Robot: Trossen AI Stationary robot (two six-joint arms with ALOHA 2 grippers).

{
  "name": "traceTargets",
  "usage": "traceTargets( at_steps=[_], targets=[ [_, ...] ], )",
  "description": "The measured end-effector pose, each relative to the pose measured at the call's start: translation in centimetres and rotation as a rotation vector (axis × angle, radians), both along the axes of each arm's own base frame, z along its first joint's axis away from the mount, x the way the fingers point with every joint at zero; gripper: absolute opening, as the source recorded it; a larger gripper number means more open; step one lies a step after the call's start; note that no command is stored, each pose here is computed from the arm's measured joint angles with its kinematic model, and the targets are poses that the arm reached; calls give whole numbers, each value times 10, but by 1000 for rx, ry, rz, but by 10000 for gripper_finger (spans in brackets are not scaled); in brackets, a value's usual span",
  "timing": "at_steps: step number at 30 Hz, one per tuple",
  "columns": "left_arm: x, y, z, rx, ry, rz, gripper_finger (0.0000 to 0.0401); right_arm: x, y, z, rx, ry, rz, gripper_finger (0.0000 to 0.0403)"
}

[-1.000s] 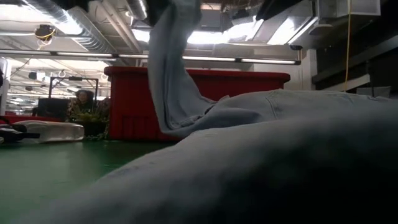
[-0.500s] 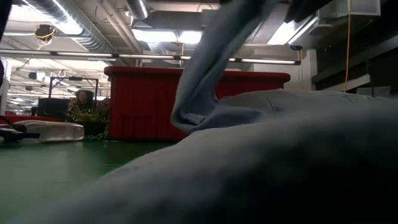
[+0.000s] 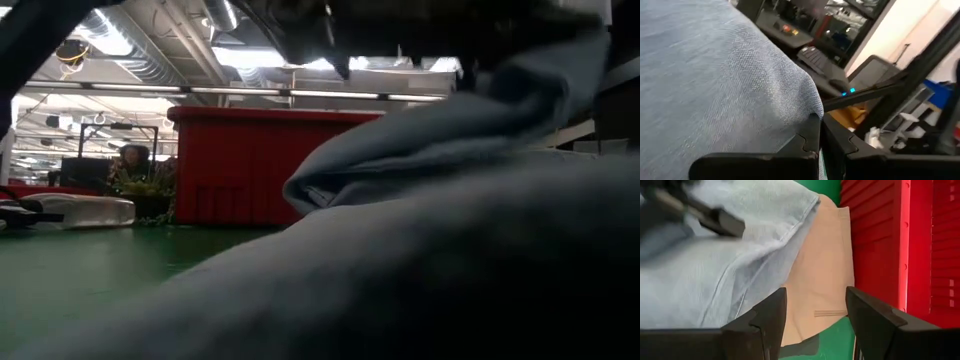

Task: Fold Laundry from Bin
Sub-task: Fold the light blue pants

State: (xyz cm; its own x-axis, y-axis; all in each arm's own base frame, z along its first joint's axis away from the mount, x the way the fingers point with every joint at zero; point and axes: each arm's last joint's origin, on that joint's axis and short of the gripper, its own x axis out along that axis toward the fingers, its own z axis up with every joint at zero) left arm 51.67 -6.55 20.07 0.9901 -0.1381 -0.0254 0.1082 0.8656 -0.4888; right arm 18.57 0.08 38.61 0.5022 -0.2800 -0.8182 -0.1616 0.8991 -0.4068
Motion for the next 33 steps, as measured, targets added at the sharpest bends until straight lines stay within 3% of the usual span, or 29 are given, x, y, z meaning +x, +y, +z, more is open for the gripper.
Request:
traceTargets(
  at_steps=[6, 11, 19, 24, 29, 33],
  targets=[
    [14, 10, -36, 11, 53, 106, 10, 0, 0, 0, 11, 0, 7, 205],
    [16, 17, -49, 25, 71, 155, 27, 0, 0, 0, 14, 0, 8, 205],
    [17, 21, -50, 212, 61, 198, 45, 1, 1, 0, 15, -13, 8, 205],
    [17, 21, -49, 221, 58, 200, 75, 2, 1, 0, 23, -13, 12, 205],
    [16, 26, -42, 305, 36, 163, 109, 1, 4, -1, 141, -4, 52, 205],
    [15, 31, -26, 306, -23, 90, 127, 0, 7, -1, 209, 9, 93, 205]
  ],
)
